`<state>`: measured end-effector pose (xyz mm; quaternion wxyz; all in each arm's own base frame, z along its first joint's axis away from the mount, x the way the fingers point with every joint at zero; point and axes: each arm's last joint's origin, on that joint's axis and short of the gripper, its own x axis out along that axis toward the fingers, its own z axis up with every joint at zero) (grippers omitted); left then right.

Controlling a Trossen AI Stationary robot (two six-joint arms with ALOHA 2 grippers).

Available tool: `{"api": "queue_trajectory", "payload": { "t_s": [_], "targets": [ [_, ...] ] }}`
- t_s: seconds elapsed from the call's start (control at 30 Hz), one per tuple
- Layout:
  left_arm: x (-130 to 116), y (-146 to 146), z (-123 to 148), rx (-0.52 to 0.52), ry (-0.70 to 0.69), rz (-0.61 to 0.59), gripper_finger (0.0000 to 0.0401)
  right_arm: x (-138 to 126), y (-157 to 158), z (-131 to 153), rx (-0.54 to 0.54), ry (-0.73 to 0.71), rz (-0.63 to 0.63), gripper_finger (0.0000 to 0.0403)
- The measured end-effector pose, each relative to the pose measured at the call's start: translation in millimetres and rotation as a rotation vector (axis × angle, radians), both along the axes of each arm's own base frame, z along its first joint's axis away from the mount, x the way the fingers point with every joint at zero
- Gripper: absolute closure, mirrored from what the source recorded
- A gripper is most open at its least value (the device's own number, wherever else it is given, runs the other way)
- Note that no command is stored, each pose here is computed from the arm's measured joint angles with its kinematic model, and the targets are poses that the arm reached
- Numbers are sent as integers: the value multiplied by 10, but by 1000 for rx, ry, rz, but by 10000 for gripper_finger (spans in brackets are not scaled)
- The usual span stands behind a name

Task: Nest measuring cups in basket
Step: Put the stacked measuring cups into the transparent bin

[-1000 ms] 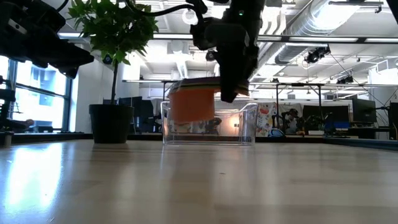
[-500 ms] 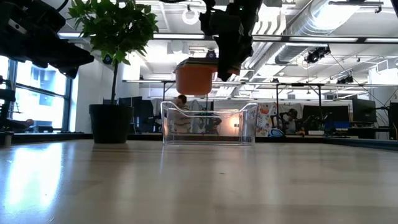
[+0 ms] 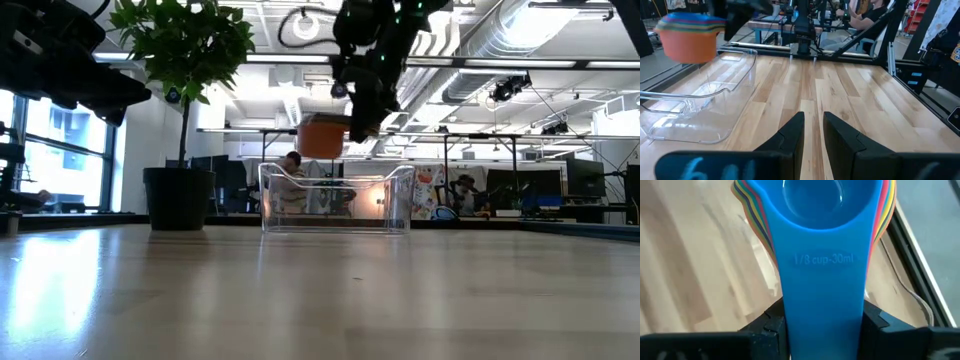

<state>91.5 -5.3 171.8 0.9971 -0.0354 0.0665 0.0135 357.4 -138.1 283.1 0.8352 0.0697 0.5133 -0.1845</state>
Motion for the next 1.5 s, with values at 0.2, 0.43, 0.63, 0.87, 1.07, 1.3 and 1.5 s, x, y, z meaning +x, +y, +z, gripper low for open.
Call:
{"api": "queue_trajectory", "payload": {
  "t_s": [0.2,0.43,0.63,0.87,1.07,1.3,1.5],
  "targets": [
    [0,0,0,0,0,0,339,39,-233,-240,41,39,17,277],
    [0,0,0,0,0,0,339,170,-284,-524,76,69,31,277],
    [0,0,0,0,0,0,339,234,-300,-780,123,128,21,277],
    [0,0,0,0,0,0,339,258,-302,-880,166,138,4,277],
    [0,0,0,0,0,0,339,233,-313,-886,184,152,-39,277],
    [0,0,0,0,0,0,339,205,-311,-893,170,187,-63,244],
    [0,0,0,0,0,0,339,202,-310,-894,175,188,-73,237]
  ]
}}
